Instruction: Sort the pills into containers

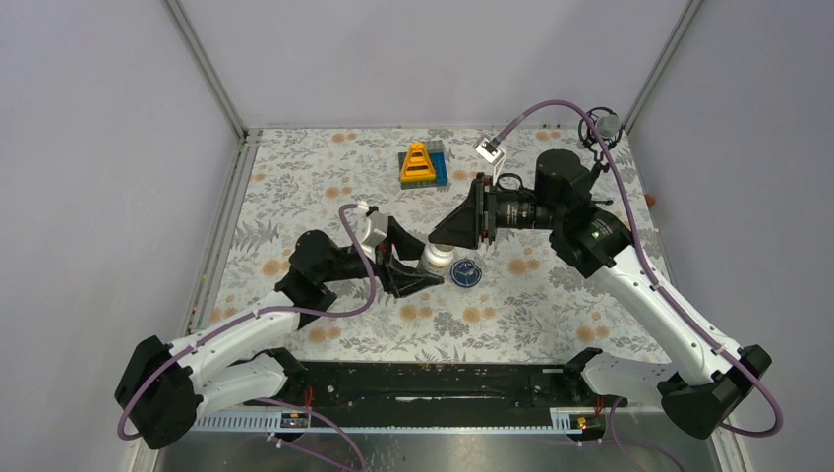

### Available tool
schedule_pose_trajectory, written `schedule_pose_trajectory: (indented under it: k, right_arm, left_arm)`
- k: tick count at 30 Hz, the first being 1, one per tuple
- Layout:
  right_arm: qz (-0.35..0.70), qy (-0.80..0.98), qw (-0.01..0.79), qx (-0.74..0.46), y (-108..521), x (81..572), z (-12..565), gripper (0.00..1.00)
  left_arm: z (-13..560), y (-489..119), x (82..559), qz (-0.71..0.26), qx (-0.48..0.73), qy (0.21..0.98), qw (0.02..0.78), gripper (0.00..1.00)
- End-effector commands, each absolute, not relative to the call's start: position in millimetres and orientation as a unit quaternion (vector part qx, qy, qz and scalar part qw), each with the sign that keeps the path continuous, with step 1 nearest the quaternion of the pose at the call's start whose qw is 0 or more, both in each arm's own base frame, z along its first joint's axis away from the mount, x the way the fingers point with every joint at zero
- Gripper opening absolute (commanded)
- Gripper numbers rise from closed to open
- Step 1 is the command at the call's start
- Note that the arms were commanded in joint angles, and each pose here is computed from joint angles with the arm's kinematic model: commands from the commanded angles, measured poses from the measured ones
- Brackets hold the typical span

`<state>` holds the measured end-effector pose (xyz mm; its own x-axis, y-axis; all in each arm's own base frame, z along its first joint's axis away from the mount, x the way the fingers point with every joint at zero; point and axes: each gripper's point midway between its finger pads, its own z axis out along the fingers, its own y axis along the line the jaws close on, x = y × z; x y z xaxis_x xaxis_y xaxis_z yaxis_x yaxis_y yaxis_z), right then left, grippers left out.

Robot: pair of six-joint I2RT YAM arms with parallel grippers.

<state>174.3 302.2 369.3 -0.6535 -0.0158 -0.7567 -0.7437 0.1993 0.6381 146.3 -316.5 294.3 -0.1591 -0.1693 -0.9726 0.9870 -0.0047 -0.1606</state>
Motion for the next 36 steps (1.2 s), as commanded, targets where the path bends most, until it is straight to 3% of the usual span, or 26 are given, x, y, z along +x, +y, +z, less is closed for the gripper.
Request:
schedule_pose_trajectory:
  k: [1,7,13,25,31,36]
  right_arm:
    - [0.563,0.716,0.353,-0.215,292.5,198.4,388.4,0.52]
    - [0.5,0.76,0.378,-0.172,284.5,232.0,357.7,0.56]
    - [0.482,0.754,0.416,-0.163,276.3,240.0,371.2,0.64]
    - [0.451,0.776,0.41,-0.159,269.7,243.7,345.4,0.66]
    - [0.425,0.809,0.378,-0.149,272.0,254.2,311.2,0.65]
    - [0.383,0.807,0.432,-0.121,253.6,267.7,326.0,0.69]
  left_arm:
    - [321.6,-309.2,138.8,-0.559,0.442,0.442,0.545,0.0]
    - [331.9,-306.5,129.2,-0.572,0.446,0.421,0.544,0.0]
    - [328.9,-306.4,127.0,-0.579,0.445,0.42,0.539,0.0]
    - [332.1,-305.6,133.4,-0.573,0.429,0.424,0.555,0.0]
    - [308.4,-310.6,149.0,-0.558,0.414,0.471,0.544,0.0]
    - [280.0,-312.0,164.5,-0.537,0.394,0.523,0.532,0.0]
